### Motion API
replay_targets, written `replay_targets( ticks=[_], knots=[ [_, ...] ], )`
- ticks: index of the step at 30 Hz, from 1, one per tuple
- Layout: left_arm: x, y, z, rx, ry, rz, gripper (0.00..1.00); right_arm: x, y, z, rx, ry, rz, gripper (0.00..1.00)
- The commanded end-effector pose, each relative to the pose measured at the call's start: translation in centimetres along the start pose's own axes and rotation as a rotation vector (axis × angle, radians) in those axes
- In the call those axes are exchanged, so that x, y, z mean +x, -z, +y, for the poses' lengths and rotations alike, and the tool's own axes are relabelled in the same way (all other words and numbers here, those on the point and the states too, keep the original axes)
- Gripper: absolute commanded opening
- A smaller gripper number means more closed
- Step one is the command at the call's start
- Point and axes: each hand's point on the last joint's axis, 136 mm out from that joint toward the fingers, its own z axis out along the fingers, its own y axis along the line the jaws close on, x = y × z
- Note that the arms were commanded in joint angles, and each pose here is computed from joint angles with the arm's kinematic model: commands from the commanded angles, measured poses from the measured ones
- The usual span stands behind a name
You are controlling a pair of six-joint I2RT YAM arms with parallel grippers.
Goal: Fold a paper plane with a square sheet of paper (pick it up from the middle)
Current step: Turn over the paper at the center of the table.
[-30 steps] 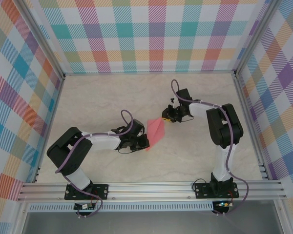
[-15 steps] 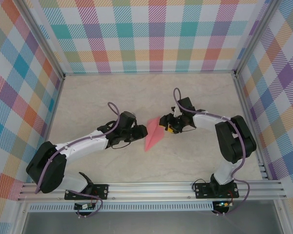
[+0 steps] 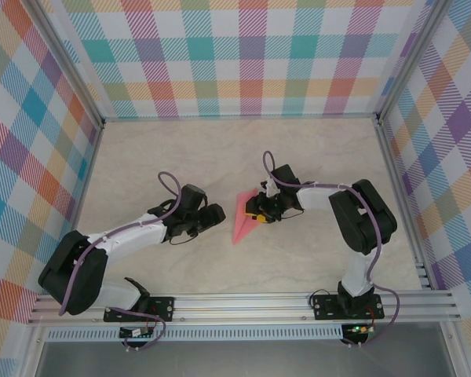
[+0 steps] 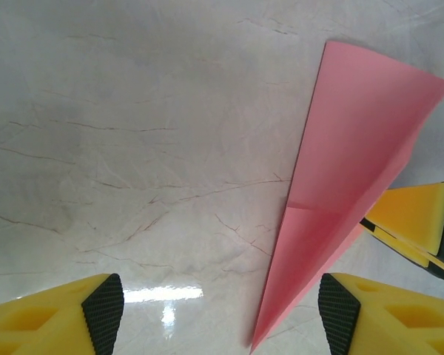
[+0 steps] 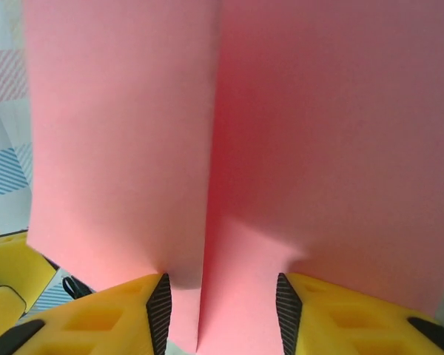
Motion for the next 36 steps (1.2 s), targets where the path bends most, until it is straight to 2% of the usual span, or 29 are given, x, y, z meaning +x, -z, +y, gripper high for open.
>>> replay_targets(
  ticks=[1, 13, 15, 20, 25, 30, 36],
  knots=[
    [-0.1, -0.2, -0.5, 0.054, 0.028, 0.018, 0.74, -0.9, -0.5, 2.1, -0.068, 0.083, 0.0, 0.42],
    [0.0, -0.6, -0.8, 0.14, 0.093, 0.06, 0.8, -1.5, -1.7, 2.4, -0.111, 0.093, 0.008, 0.33],
    [0.0, -0.6, -0.9, 0.148, 0.099, 0.066, 0.8, -1.6, -1.7, 2.7, -0.119, 0.098, 0.008, 0.28],
    [0.3, -0.8, -1.6, 0.21, 0.125, 0.096, 0.81, -1.7, -1.0, 4.3, -0.176, 0.121, -0.004, 0.08],
    [0.2, -0.1, -3.5, 0.331, 0.129, 0.122, 0.84, -1.9, 1.3, 8.2, -0.307, 0.186, -0.013, 0.07],
    [-0.2, 1.3, -6.1, 0.478, 0.11, 0.133, 0.87, -1.6, 3.5, 11.4, -0.433, 0.231, 0.031, 0.07],
    [-0.9, 2.3, -7.6, 0.56, 0.102, 0.124, 0.89, -1.0, 5.6, 13.7, -0.503, 0.247, 0.062, 0.08]
  ],
)
